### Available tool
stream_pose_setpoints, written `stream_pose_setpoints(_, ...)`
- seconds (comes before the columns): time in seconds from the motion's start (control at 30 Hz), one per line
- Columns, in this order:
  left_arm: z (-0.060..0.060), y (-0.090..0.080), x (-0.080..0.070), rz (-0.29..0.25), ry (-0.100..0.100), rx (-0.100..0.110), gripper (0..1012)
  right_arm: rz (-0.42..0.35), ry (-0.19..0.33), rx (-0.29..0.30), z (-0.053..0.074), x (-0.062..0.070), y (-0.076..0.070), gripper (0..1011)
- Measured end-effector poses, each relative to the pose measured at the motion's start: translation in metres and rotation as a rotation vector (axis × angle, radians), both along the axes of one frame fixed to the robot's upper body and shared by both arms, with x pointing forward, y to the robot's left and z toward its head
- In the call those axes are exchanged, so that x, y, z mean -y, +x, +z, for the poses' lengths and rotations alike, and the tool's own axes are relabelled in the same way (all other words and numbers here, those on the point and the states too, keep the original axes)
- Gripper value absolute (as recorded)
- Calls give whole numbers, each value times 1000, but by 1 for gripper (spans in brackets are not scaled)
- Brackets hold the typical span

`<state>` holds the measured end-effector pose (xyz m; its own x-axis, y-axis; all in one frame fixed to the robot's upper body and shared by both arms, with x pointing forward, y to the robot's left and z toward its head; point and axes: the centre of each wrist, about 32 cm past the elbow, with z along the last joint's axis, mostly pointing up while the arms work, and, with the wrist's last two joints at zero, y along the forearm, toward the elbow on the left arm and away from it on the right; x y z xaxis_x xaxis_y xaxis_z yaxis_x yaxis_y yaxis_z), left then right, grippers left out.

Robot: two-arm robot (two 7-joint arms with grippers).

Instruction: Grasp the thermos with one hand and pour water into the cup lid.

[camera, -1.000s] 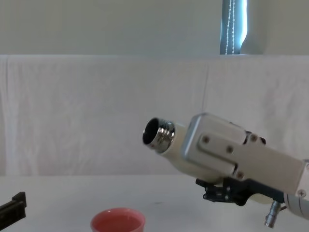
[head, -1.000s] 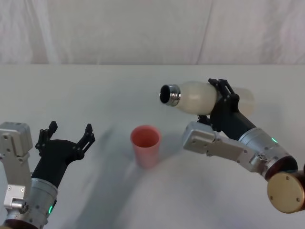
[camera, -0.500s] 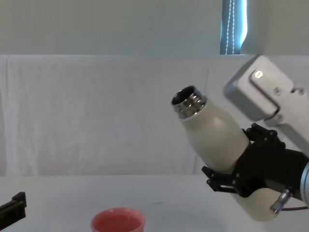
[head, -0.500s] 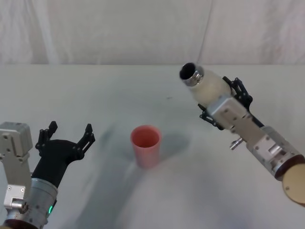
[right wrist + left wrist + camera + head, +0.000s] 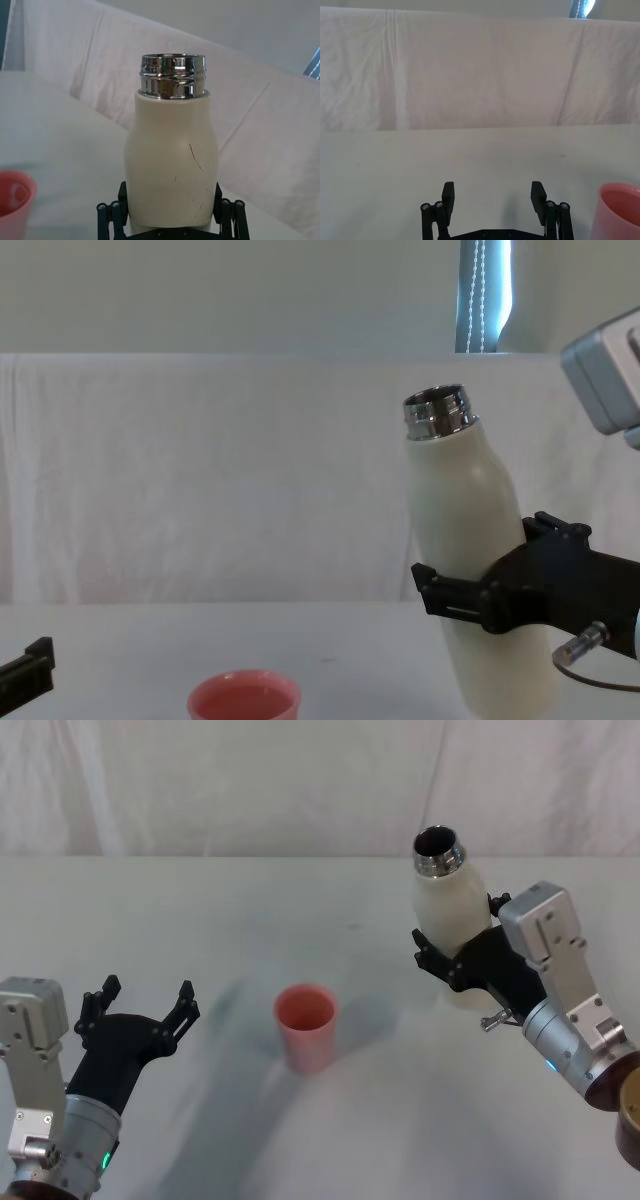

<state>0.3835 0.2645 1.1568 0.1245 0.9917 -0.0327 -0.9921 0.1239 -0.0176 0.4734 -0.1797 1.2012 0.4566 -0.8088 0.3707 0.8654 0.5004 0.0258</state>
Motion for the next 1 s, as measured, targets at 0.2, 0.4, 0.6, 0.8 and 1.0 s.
stream_pose_setpoints(0.2,0,0,0,0,0,0,1001,13,72,-14,-5,-1,0,956)
stream_pose_setpoints(0.4,0,0,0,0,0,0,1001,15,141,-31,-12,-6,2,956)
stream_pose_setpoints(0.6,0,0,0,0,0,0,1001,14,183,-52,-16,-8,4,956)
stream_pose_setpoints(0.8,0,0,0,0,0,0,1001,9,234,-93,-19,-11,11,956)
stream_pose_setpoints(1.0,0,0,0,0,0,0,1001,-4,277,-127,-24,-13,17,956)
